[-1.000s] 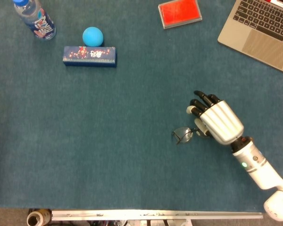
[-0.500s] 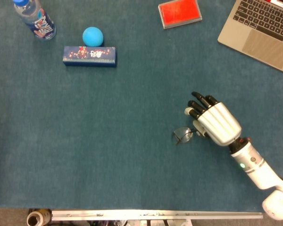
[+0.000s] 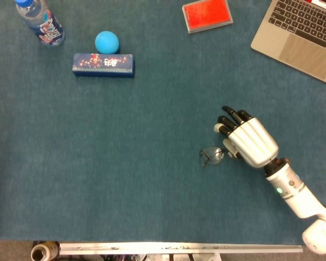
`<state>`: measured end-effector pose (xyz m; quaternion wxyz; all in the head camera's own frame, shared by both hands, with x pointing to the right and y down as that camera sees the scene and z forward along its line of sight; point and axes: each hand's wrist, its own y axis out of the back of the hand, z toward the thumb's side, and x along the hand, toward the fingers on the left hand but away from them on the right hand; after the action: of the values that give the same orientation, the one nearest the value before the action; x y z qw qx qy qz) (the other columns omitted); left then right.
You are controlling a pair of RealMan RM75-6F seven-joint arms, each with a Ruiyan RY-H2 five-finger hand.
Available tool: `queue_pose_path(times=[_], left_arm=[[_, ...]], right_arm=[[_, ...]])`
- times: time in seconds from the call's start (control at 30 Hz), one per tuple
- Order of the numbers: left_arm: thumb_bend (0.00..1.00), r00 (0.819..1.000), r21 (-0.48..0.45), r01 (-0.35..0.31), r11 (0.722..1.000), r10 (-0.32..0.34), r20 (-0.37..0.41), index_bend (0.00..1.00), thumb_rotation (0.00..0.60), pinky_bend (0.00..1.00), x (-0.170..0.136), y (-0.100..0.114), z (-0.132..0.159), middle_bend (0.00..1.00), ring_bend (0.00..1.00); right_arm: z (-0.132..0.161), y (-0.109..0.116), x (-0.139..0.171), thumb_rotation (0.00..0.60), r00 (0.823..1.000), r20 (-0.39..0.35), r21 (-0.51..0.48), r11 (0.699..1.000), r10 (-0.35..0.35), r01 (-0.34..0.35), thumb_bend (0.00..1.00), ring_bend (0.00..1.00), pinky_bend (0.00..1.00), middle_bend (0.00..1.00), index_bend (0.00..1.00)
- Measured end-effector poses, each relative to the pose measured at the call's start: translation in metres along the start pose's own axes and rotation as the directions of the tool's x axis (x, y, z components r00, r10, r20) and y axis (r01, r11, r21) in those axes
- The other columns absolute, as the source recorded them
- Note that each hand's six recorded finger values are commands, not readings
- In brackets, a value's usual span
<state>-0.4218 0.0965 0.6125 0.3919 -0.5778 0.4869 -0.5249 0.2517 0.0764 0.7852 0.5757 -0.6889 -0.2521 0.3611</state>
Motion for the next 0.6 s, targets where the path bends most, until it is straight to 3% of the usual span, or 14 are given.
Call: queue_pose_path(times=[0.6], left_arm=[[0.00,1.000,0.009,0.006,1.000,-0.006,-0.004,0.64,0.600,0.55,0.0004,-0.0011,-0.0006,0.50,0.35]], right_arm=[[-0.0040,-0.0038,0.0003,0.600,0.999,0.024,0.001,0.999,0.035,-0.035,0.32,0.19,0.39,0.39,0.43]])
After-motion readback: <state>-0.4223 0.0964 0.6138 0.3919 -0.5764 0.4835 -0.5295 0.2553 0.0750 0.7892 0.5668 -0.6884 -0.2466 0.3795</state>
